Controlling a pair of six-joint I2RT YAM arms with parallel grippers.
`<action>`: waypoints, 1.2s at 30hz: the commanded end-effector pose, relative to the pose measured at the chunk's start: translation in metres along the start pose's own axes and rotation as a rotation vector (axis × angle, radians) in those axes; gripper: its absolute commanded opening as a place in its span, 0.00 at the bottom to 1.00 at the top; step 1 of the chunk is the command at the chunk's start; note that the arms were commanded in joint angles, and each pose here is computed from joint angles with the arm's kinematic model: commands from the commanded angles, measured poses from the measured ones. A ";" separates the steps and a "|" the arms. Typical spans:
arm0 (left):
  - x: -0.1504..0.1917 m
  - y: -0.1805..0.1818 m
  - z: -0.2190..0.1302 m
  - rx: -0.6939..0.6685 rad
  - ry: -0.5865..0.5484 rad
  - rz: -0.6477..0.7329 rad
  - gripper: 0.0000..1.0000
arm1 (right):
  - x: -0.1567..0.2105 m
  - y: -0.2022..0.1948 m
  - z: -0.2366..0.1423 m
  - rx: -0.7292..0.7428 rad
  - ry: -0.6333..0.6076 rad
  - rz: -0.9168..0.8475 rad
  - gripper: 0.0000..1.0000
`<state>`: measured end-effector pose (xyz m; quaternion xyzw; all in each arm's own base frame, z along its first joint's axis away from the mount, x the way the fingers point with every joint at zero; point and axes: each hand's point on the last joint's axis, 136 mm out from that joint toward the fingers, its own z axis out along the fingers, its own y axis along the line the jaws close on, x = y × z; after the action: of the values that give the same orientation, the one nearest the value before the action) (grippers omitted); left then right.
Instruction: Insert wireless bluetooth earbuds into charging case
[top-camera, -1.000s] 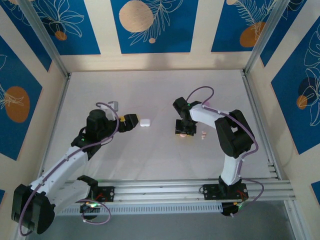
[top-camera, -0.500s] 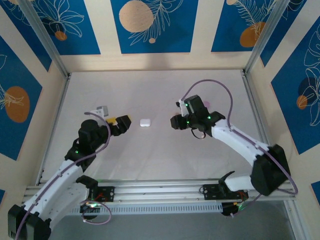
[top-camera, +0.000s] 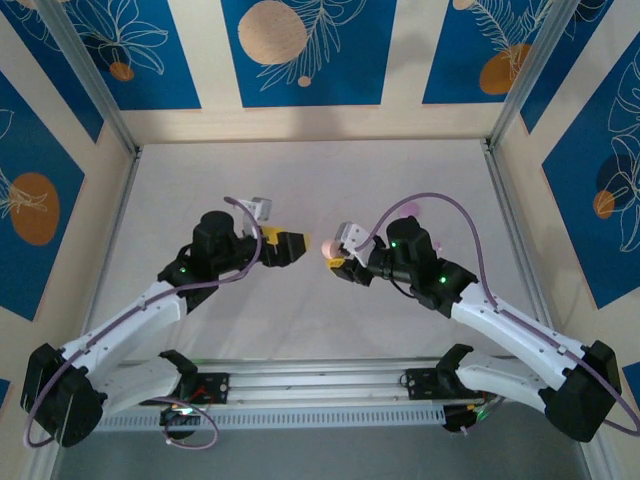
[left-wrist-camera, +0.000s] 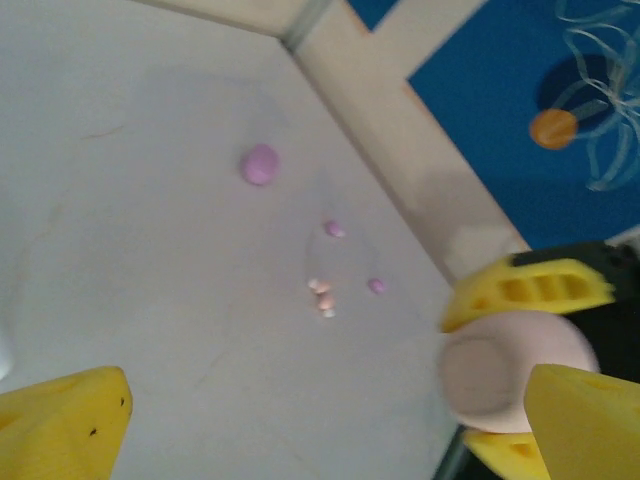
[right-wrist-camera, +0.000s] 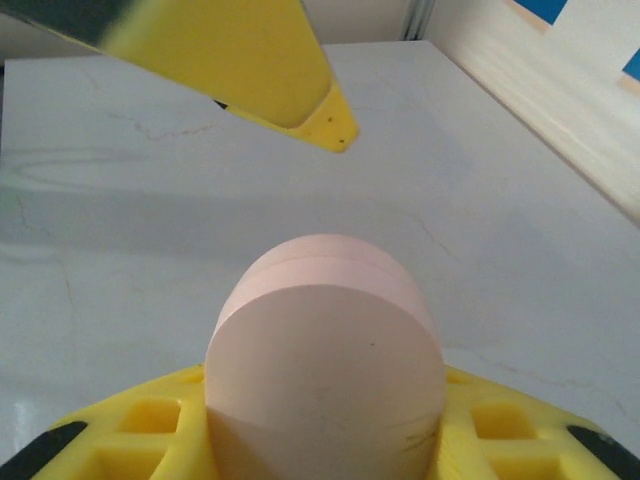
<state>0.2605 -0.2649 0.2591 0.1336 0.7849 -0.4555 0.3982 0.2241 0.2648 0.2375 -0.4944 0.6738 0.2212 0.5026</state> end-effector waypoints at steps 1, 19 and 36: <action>-0.006 -0.039 0.006 0.145 0.010 0.102 0.98 | -0.008 -0.003 0.001 0.023 -0.026 -0.093 0.34; 0.021 -0.055 0.036 0.194 0.168 0.118 0.64 | -0.012 0.000 0.011 0.016 -0.052 -0.067 0.38; -0.010 -0.044 0.022 0.114 -0.021 -0.109 0.00 | -0.023 -0.015 -0.006 0.125 -0.164 -0.074 0.67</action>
<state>0.2427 -0.3140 0.2628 0.1827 0.7796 -0.4884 0.3469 0.2355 0.2674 0.2502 -0.4811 0.6480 0.1863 0.5603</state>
